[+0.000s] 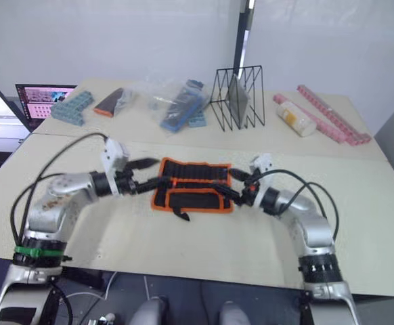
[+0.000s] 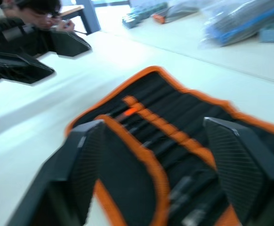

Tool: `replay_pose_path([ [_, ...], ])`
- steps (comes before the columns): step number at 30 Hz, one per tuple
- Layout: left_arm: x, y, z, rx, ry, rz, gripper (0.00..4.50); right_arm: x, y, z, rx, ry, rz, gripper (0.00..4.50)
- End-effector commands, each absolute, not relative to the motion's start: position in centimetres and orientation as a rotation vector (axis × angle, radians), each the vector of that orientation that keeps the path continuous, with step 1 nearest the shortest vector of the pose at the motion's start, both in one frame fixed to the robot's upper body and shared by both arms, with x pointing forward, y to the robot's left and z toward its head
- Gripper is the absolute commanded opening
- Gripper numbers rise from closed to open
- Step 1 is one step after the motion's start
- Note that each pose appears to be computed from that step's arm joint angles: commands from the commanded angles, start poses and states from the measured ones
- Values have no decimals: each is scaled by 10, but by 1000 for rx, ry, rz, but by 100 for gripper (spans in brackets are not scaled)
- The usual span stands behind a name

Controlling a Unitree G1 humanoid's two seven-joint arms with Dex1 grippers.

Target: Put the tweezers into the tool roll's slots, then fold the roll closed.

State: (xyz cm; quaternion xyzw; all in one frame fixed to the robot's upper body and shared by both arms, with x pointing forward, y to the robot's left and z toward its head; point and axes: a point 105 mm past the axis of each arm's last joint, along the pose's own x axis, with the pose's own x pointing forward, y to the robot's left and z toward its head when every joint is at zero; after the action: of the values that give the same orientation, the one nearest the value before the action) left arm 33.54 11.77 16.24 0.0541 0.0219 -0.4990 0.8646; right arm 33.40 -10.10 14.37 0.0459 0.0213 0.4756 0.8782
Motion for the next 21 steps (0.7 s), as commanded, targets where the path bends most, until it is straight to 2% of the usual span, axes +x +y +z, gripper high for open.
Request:
replay_pose_path([
  [1, 331, 103, 157, 75, 64, -1045, 202, 324, -79, 146, 69, 14, 1030, 226],
  [7, 347, 92, 132, -8, 125, -990, 2, 323, -64, 122, 37, 53, 1007, 19],
  [8, 349, 90, 128, 8, 131, -986, 0, 326, -64, 119, 17, 51, 987, 2],
  [16, 357, 80, 103, 41, 180, -964, 0, 341, -56, 103, -61, 48, 928, 2],
  [21, 365, 86, 93, 37, 195, -919, 0, 354, -66, 90, -87, 65, 834, 2],
])
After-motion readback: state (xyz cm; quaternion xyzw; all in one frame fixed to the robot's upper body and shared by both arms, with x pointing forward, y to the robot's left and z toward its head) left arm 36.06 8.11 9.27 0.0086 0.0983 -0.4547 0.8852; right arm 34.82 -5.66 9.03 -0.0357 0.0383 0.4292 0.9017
